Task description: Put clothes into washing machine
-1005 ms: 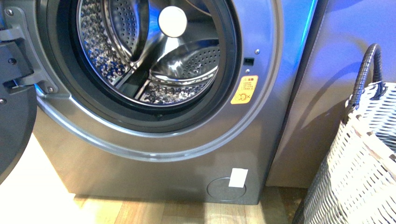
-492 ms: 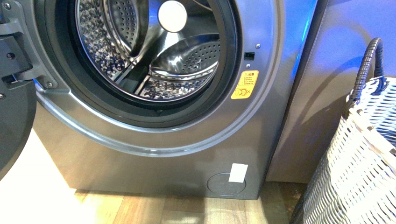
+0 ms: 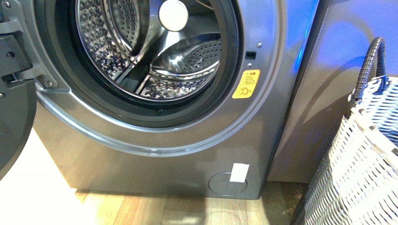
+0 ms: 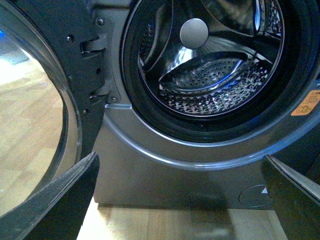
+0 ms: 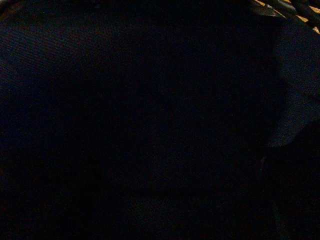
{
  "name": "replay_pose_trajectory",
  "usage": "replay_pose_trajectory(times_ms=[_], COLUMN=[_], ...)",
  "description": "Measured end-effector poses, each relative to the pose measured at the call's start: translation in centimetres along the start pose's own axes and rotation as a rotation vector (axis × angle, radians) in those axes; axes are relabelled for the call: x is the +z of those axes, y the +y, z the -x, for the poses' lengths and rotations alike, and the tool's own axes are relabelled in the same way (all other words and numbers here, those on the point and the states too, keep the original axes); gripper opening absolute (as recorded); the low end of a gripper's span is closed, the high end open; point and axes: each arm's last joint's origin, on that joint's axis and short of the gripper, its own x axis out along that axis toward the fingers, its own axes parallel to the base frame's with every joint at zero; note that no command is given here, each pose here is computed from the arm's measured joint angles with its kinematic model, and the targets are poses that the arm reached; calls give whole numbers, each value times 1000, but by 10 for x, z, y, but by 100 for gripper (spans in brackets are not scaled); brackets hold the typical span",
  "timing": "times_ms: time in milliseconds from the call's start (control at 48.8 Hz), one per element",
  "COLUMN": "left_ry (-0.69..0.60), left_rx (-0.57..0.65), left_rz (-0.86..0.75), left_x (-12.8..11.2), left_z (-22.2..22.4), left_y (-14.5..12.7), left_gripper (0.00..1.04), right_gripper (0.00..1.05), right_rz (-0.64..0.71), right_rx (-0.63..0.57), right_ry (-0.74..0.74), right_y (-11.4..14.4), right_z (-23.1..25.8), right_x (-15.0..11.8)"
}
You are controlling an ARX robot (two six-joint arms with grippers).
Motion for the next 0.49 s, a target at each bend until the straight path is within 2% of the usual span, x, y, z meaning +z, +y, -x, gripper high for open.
replay_pose_trajectory(times_ms=[328,492], left_ry=[0,0], left_rx=[0,0], left_rz=[0,0], left_x=[0,0], left_z=[0,0], left_y=[0,0], left_gripper=[98,98], right_gripper=[96,73], right_rz=[8,-2], right_rx=[4,17], right_ry=[4,3], right_y=[2,-1], right_z=[-10,-12], right_x=[-6,-7])
